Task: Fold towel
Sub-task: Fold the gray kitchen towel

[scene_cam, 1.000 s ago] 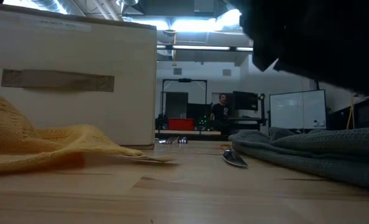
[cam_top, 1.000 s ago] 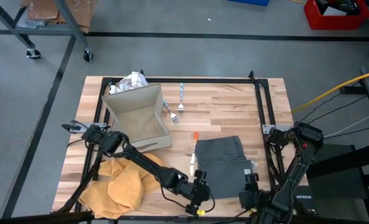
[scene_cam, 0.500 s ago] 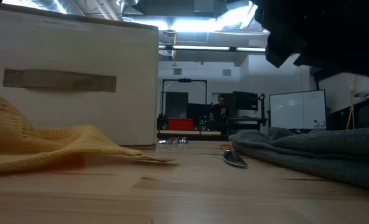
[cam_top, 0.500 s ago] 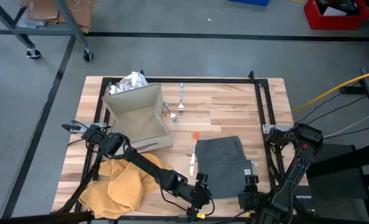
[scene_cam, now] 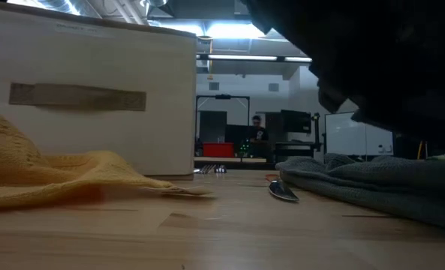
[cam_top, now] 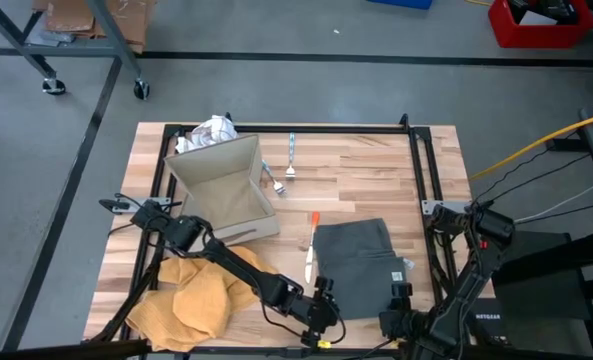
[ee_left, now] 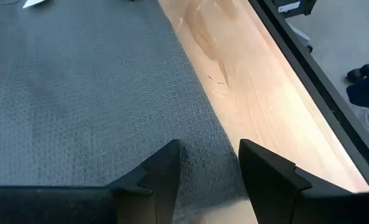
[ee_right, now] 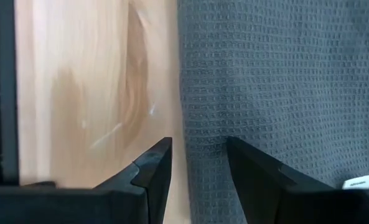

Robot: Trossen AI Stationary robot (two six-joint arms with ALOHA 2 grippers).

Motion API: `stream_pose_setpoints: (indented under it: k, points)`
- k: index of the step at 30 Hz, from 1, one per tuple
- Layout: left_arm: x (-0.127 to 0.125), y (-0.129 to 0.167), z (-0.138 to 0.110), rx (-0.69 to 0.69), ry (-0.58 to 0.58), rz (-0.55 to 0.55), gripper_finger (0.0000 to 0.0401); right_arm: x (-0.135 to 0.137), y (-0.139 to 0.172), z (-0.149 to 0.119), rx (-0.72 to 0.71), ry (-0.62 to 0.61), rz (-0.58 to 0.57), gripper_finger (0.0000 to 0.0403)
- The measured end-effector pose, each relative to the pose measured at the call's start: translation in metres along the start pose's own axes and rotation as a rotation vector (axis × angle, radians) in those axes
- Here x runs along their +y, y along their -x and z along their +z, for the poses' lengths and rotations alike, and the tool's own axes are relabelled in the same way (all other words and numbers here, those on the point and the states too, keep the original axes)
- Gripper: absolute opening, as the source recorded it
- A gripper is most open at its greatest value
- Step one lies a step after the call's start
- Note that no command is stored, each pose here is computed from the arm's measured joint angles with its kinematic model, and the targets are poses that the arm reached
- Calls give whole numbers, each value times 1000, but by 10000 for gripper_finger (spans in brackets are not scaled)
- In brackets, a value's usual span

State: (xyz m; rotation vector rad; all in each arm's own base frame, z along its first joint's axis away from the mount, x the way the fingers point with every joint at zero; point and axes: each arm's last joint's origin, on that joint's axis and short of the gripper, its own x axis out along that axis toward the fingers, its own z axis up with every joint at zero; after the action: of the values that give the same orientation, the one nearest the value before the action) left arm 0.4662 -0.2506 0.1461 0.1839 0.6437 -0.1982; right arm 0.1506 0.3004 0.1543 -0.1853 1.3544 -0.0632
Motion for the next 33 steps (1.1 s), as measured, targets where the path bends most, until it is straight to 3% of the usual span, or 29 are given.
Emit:
stream_pose_setpoints:
  k: [10,17,21,24,27,33]
  points:
    - [3,-6,-5,9,43,22,151,-2,-20,11,-13,-26,-69,159]
    - [3,-5,-10,60,58,31,104,0,-26,13,-12,-29,-72,156]
    - [2,-5,-10,61,131,33,57,0,-25,14,-10,-60,-53,122]
    - [-2,-4,-10,56,177,28,16,3,-24,15,-2,-69,-18,73]
    - [-10,-2,-10,55,225,17,8,11,-19,20,-6,-85,53,18]
    - [-37,8,-9,56,278,-71,4,28,10,35,-59,-99,169,31]
